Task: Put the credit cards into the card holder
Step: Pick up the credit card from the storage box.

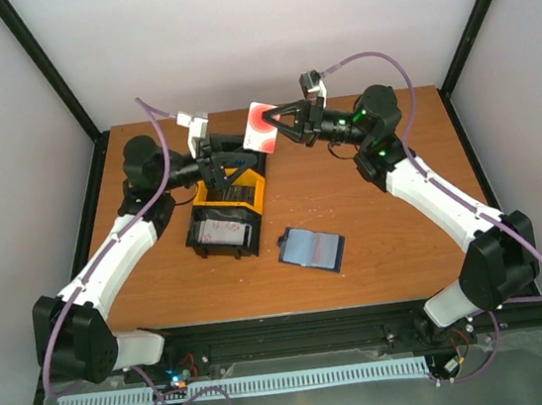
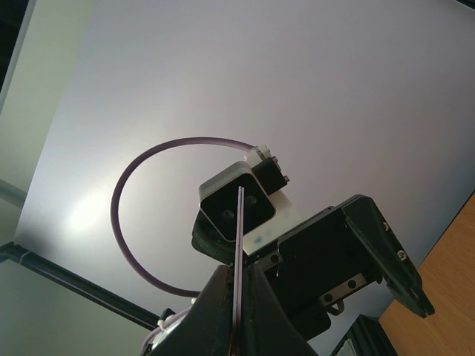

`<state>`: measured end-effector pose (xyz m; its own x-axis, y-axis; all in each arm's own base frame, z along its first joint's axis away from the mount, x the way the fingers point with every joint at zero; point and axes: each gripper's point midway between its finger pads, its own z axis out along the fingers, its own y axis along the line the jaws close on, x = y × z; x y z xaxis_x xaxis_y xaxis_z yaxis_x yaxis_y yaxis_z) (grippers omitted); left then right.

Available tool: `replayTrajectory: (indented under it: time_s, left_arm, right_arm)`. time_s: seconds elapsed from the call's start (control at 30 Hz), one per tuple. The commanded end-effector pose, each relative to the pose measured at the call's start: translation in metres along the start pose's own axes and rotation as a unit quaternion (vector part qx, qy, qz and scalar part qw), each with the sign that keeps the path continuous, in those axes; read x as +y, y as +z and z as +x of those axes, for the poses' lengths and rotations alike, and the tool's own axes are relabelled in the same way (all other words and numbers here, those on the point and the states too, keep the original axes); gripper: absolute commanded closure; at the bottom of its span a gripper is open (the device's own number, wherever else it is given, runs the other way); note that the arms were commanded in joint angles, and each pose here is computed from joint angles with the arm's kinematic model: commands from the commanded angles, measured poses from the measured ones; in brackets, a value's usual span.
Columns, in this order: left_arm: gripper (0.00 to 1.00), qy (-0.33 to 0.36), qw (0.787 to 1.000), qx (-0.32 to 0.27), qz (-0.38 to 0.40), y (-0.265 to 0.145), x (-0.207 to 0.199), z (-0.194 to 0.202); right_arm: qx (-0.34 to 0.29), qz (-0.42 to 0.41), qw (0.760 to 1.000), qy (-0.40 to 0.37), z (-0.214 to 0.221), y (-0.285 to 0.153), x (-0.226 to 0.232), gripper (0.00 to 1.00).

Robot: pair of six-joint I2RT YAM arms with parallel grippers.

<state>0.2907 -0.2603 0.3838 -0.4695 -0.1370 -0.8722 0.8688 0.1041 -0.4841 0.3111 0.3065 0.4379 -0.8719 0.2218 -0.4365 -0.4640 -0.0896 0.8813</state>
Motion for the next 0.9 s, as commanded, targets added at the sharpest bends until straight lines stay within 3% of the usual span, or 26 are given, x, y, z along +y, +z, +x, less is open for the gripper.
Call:
replayTrajectory:
  time_s: [0.0,0.47,0.67,0.87]
  left_arm:
    - [0.06,0.026,1.0,-0.015,0.005,0.001,-0.007,-0.017]
    - [0.1,0.011,1.0,-0.015,0.008,0.003,-0.003,-0.016]
    - [0.22,-0.008,1.0,-0.015,0.001,0.005,0.004,-0.015]
    - [0.26,-0.022,1.0,-0.015,-0.008,0.007,0.012,-0.015]
  right_arm:
    - [0.006,-0.006,1.0,-0.017,0.004,0.002,0.008,0.97]
    - [0.007,0.004,1.0,-0.015,0.008,0.001,0.002,0.97]
    - [0.01,-0.011,1.0,-0.018,0.009,0.001,0.009,0.97]
    - [0.016,-0.028,0.999,-0.025,0.012,0.0,0.015,0.97]
